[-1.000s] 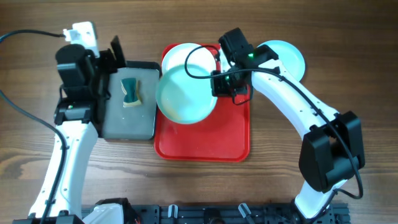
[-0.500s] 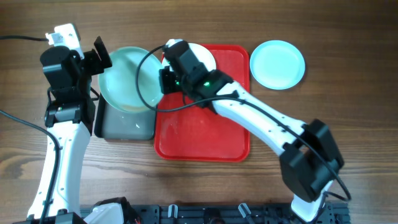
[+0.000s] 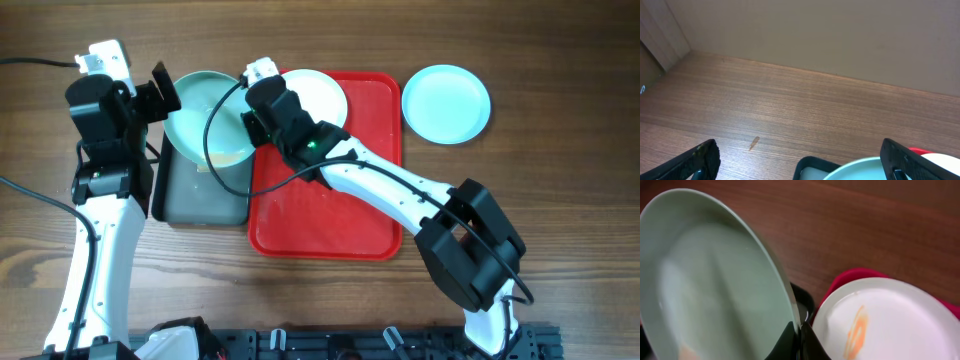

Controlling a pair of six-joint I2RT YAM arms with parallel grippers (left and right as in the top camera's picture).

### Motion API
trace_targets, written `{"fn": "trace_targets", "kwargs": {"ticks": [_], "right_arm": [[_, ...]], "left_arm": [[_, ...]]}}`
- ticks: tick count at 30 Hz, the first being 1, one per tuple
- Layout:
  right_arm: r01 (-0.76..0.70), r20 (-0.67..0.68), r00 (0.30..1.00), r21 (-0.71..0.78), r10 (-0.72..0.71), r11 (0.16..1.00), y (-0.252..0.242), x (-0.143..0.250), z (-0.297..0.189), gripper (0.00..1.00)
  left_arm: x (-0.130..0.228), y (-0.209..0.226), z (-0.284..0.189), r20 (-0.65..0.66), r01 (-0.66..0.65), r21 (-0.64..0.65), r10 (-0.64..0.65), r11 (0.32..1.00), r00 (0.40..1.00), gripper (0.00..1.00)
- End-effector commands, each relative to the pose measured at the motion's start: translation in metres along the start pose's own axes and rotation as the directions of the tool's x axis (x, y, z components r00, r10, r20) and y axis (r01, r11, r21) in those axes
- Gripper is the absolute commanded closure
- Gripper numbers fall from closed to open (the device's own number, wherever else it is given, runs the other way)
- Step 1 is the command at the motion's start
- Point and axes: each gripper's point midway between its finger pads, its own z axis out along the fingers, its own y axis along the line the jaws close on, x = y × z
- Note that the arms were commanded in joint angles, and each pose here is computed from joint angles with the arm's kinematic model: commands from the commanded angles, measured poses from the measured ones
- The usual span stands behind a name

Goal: Clean dirty plates on tray and stack at the side
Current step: 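Lift the cleaned blue plate with the right gripper, then carry the blue plate left over the black tray with the right gripper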

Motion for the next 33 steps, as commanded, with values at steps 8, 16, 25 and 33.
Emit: {"fn": "trace_targets", "kwargs": {"ticks": [8,16,25,33], "right_arm": [[0.297,0.169,0.929,0.189,-0.329,0.936,-0.009,-0.059,-0.020,0.96],[0.385,0.212,0.882,0.191,-0.421,0.903,0.014,-0.077,-0.042,0.96],[0.416,0.274,0.845,0.200,-0.459,0.887,0.032,-0.100,-0.071,0.96],[0.547,0.273,0.753,0.245,-0.599,0.800,0.041,-0.108,-0.080,0.96]], "left_arm": [[-0.008,0.004,-0.002,0.019,0.014,-0.014,-0.013,1.000,1.000,0.00],[-0.008,0.004,-0.002,0.019,0.014,-0.014,-0.013,1.000,1.000,0.00],[-0.008,0.004,-0.002,0.019,0.014,-0.014,-0.013,1.000,1.000,0.00],[-0.008,0.004,-0.002,0.019,0.014,-0.014,-0.013,1.000,1.000,0.00]]}}
